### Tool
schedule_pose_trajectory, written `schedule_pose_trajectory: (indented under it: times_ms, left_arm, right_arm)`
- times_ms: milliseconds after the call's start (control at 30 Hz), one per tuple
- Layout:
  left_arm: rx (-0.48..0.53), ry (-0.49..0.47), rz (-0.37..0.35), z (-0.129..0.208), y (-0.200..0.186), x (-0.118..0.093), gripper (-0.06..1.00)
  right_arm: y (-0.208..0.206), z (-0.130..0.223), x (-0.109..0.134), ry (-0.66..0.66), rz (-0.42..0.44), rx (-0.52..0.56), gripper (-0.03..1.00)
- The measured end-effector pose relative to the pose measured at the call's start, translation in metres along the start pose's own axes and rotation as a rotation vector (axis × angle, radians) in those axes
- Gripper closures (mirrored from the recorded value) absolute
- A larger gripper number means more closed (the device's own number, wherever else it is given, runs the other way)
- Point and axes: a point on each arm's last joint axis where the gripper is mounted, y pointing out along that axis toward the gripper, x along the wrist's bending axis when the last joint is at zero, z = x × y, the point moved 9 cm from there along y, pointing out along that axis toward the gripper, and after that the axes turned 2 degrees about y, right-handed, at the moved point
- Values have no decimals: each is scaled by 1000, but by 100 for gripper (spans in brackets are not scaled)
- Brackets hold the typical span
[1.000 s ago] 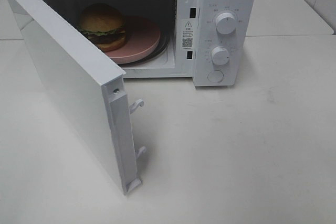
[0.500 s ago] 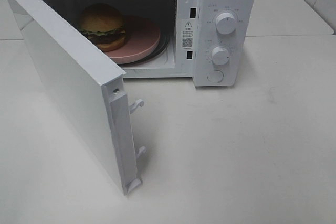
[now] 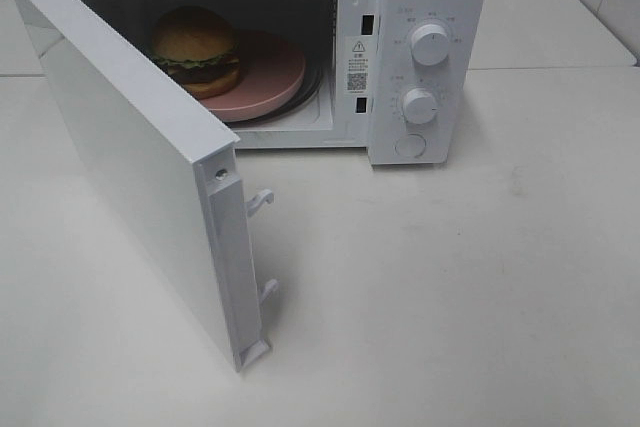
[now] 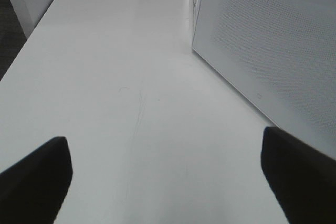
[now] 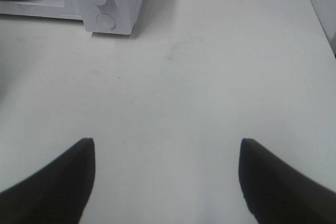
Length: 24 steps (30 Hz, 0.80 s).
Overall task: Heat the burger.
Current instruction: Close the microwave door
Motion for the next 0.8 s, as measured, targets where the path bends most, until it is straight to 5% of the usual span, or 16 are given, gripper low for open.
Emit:
schedule_pose_trajectory:
  times_ms: [800]
  left_arm:
    - [0, 0, 0, 0, 0, 0, 5]
  right_arm:
    - [0, 0, 0, 0, 0, 0, 23]
